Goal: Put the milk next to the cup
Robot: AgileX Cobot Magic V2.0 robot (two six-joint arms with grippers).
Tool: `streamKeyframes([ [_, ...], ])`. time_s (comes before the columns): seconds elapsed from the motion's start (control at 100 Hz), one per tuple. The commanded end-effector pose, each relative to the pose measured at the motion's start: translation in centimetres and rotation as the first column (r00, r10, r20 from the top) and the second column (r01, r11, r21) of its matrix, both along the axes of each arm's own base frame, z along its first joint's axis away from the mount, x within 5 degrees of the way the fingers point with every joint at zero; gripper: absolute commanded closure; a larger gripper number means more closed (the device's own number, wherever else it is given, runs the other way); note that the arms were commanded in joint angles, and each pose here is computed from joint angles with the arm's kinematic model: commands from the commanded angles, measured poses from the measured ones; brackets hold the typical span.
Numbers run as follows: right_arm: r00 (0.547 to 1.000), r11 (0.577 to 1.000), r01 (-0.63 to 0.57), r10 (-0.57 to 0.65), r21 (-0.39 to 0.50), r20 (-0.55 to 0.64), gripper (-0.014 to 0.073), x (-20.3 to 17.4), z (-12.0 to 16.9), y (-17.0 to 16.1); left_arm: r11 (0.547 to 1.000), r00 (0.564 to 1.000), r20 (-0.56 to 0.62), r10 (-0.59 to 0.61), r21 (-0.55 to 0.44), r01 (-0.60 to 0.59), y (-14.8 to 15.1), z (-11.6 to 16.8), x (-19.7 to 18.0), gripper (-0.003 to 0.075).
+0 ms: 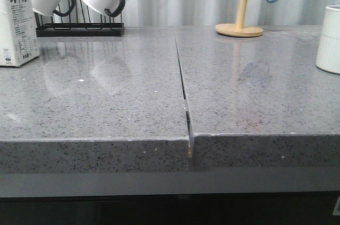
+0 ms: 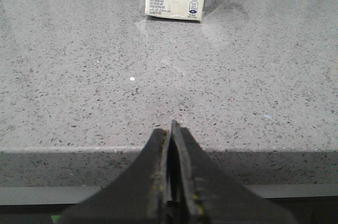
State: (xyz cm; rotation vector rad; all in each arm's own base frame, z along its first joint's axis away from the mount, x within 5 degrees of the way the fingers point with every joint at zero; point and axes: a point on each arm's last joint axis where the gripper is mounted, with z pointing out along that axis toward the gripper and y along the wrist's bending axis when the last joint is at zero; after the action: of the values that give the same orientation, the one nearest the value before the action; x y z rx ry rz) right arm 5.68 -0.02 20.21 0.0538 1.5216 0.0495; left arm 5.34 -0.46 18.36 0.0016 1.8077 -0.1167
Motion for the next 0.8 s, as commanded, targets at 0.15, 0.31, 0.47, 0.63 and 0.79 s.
streamKeyframes([
  [0.15,0.992,1.000,0.006,-0.004,-0.017,0.124,0.0661,-0.4,1.5,0.0,1.000,0.999,0.033,0.000,-0.019,0.001,0.0,-0.8,0.0,0.0741],
  [0.31,0.992,1.000,0.006,-0.004,-0.019,0.123,0.0661,-0.4,1.5,0.0,1.000,0.999,0.033,0.000,-0.019,0.001,0.0,-0.8,0.0,0.0741],
  [0.47,0.996,0.999,0.008,-0.006,-0.032,0.084,0.0661,-0.5,2.0,0.0,1.000,0.999,0.033,0.000,-0.019,0.001,0.0,-0.8,0.0,0.0741],
  [0.63,1.000,0.999,0.010,-0.010,-0.031,-0.002,0.0661,-0.5,2.7,-0.1,1.000,0.999,0.033,0.000,-0.019,0.001,0.0,-0.8,0.0,0.0741],
  [0.79,0.995,1.000,0.009,-0.012,-0.029,-0.097,0.0661,0.1,4.0,-0.1,1.000,0.999,0.033,0.000,-0.019,0.001,0.0,-0.8,0.0,0.0741],
])
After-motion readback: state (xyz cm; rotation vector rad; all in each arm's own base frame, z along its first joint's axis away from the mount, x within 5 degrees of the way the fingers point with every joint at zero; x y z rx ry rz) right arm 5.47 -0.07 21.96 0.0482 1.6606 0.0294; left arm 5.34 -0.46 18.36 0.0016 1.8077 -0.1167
